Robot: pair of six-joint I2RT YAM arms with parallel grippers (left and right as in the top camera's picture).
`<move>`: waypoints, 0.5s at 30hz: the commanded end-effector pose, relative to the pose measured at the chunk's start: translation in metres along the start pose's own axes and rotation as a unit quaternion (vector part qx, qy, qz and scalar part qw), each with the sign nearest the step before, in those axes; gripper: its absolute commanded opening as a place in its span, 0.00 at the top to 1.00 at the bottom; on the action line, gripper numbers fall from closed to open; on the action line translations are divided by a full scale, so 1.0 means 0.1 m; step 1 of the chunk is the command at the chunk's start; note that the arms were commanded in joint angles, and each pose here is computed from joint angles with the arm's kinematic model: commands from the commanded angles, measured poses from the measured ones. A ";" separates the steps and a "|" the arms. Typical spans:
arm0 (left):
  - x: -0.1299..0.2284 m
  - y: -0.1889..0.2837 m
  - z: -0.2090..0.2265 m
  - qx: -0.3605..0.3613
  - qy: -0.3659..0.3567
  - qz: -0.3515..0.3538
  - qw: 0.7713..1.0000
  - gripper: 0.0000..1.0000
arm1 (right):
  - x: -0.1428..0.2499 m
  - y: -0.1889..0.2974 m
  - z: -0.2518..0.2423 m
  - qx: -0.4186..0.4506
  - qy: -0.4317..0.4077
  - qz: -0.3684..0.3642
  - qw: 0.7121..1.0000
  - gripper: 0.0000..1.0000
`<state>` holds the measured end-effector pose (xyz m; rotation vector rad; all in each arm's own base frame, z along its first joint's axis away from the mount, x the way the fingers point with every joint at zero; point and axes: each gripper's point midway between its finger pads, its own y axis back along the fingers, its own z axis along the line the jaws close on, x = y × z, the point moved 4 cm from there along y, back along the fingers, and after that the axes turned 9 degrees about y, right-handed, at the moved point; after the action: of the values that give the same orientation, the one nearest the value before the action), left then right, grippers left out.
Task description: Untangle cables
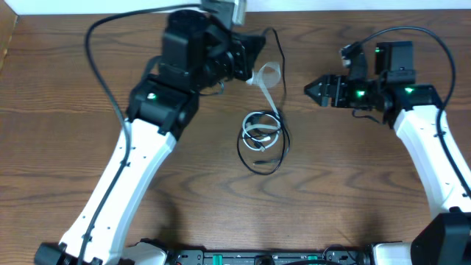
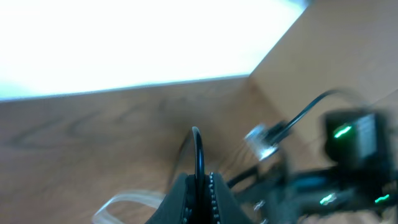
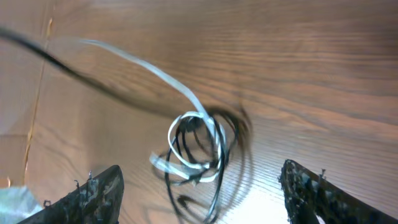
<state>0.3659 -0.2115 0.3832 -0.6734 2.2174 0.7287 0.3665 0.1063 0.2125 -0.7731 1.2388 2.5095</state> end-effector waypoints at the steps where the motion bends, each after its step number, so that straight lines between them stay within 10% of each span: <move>1: -0.25 0.35 -0.28 0.054 0.018 -0.046 0.997 0.93 | 0.03 -0.15 0.10 -0.020 0.016 0.016 1.000 0.23; 15: -0.65 0.97 -0.81 0.123 -0.043 -0.167 0.977 0.92 | 0.10 -0.77 0.23 -0.048 0.029 0.043 0.997 0.26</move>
<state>0.3156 -0.1843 0.4970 -0.8325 2.0311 0.3400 0.3799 0.1588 0.1786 -0.8633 1.2184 2.6096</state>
